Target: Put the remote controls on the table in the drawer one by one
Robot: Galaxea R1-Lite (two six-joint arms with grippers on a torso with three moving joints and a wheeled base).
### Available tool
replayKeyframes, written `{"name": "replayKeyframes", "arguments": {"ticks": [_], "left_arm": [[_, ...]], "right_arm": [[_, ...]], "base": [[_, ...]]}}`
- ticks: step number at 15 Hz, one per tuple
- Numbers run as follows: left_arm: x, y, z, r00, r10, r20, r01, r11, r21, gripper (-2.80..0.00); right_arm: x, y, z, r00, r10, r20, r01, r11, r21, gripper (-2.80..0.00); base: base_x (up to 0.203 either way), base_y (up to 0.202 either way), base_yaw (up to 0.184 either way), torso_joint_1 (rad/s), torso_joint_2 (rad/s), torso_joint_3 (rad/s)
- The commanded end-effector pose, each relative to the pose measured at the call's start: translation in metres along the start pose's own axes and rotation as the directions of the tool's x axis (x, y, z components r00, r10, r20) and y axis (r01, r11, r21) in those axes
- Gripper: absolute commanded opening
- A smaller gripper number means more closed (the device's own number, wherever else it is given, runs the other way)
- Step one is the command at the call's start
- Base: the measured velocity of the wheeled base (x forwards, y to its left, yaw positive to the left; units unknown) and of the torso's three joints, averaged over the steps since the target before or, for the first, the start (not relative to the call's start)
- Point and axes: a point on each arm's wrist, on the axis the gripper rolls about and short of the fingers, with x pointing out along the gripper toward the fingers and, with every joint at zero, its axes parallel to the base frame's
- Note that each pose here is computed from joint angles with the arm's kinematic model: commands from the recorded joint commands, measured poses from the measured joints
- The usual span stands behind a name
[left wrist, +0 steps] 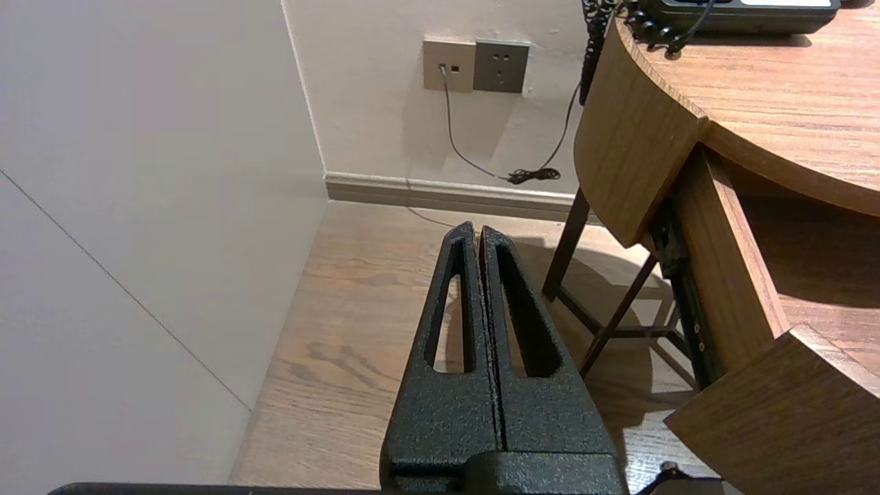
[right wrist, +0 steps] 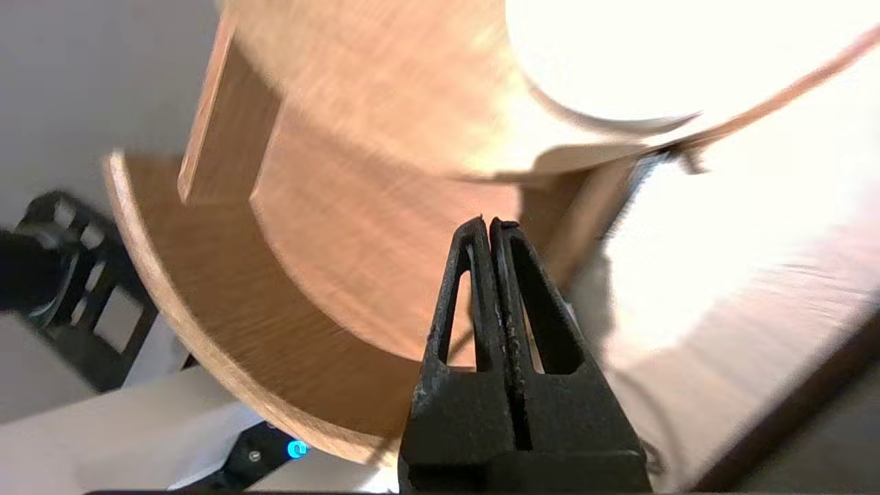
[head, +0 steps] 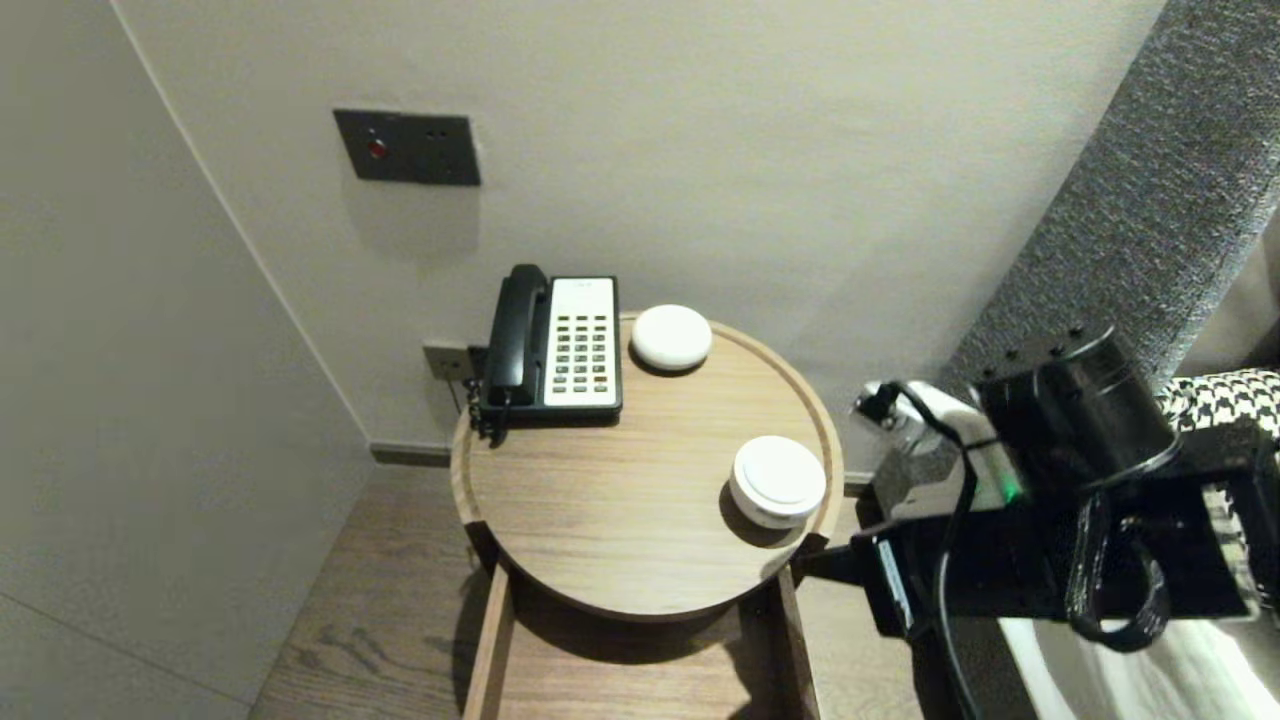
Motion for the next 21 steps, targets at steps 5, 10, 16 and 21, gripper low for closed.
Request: {"name": "replayKeyframes", "arguments": {"ticks": [5, 10, 16, 21], "left_arm": [[0.000, 0.000, 0.000, 1.000, 0.000, 0.001, 0.000, 1.000, 0.000, -2.80], [0.000, 0.000, 0.000, 1.000, 0.001, 0.001, -0.001, 1.000, 0.000, -2.80], [0.000, 0.000, 0.000, 1.000, 0.001, 0.001, -0.001, 1.000, 0.000, -2.80], [0.000, 0.000, 0.000, 1.000, 0.001, 0.001, -0.001, 1.000, 0.000, -2.80]], "right_arm": [[-0.035, -0.014, 0.053, 0.982, -0.091, 0.167, 0.091, 0.996, 0.008, 0.00], [-0.016, -0.019, 0.051, 0.987, -0.100, 0.123, 0.110, 0.991, -0.078, 0.00], [-0.001, -0.022, 0.049, 0.977, -0.109, 0.181, 0.132, 0.984, -0.123, 0.00], [0.026, -0.027, 0.040, 0.979, -0.105, 0.172, 0.133, 0.978, -0.159, 0.00]], "base": [[0.000, 0.000, 0.000, 0.000, 0.00, 0.000], [0.000, 0.000, 0.000, 0.000, 0.00, 0.000], [0.000, 0.000, 0.000, 0.000, 0.00, 0.000], [0.000, 0.000, 0.000, 0.000, 0.00, 0.000]]}}
